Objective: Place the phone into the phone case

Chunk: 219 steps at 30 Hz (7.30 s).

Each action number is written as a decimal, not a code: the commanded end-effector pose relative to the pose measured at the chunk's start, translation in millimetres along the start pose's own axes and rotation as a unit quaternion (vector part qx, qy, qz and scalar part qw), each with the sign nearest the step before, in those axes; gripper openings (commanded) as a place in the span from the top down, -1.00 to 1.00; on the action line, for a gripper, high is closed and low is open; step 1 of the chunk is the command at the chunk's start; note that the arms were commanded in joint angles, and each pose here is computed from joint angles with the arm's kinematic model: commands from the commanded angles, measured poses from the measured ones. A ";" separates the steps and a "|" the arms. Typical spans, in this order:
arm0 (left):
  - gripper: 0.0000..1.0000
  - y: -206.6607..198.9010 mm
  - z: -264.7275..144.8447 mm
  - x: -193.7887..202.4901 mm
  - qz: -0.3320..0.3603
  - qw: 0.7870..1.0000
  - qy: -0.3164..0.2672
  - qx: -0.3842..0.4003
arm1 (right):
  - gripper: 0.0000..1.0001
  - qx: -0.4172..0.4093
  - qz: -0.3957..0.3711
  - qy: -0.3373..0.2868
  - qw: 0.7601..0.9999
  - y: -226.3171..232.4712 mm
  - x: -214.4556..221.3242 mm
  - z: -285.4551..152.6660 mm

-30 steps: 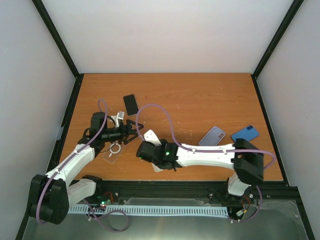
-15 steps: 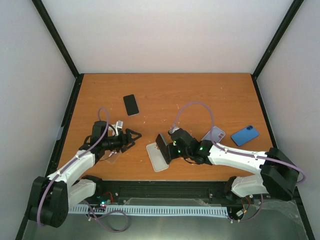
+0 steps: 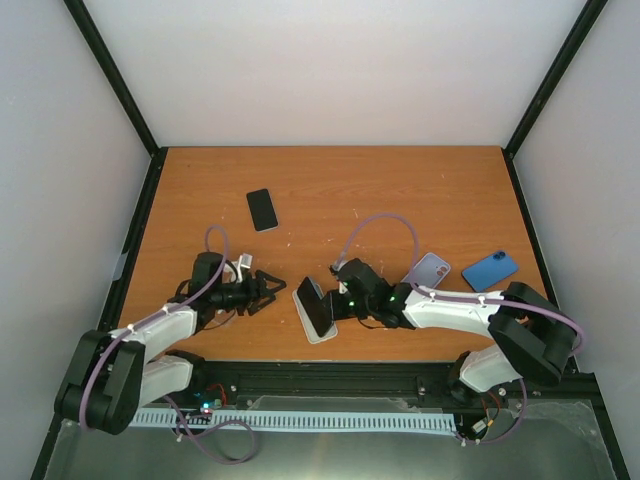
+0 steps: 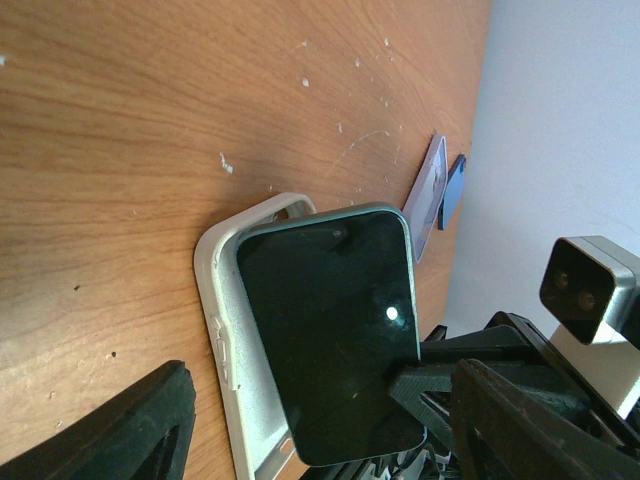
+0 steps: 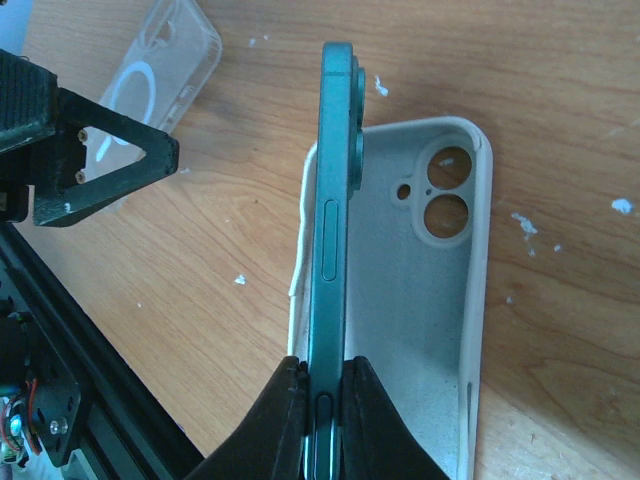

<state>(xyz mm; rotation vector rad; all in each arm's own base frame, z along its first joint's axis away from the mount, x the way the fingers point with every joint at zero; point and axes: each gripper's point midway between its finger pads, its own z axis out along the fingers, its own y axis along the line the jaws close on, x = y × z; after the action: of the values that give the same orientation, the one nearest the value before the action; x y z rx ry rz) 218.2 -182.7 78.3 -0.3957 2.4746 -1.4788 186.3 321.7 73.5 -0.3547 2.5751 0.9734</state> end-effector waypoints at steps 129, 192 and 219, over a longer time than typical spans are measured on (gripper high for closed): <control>0.21 20.1 53.6 21.2 0.058 0.997 0.050 -0.031 | -0.16 -0.204 0.142 0.027 0.968 27.4 -23.2 19.4; 0.11 26.0 46.5 25.5 0.040 0.997 0.043 -0.048 | 0.44 -0.147 0.127 0.037 0.980 7.3 -19.4 42.8; -0.46 -107.7 -11.8 40.9 0.176 0.970 0.031 0.163 | 0.93 -0.292 0.039 -0.139 0.946 78.8 -60.8 -94.2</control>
<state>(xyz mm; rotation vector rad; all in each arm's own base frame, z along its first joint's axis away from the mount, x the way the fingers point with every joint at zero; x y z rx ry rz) 199.8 -226.5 134.9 -0.0019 2.2847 -1.5759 192.8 321.0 154.5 -0.1921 2.2569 1.5505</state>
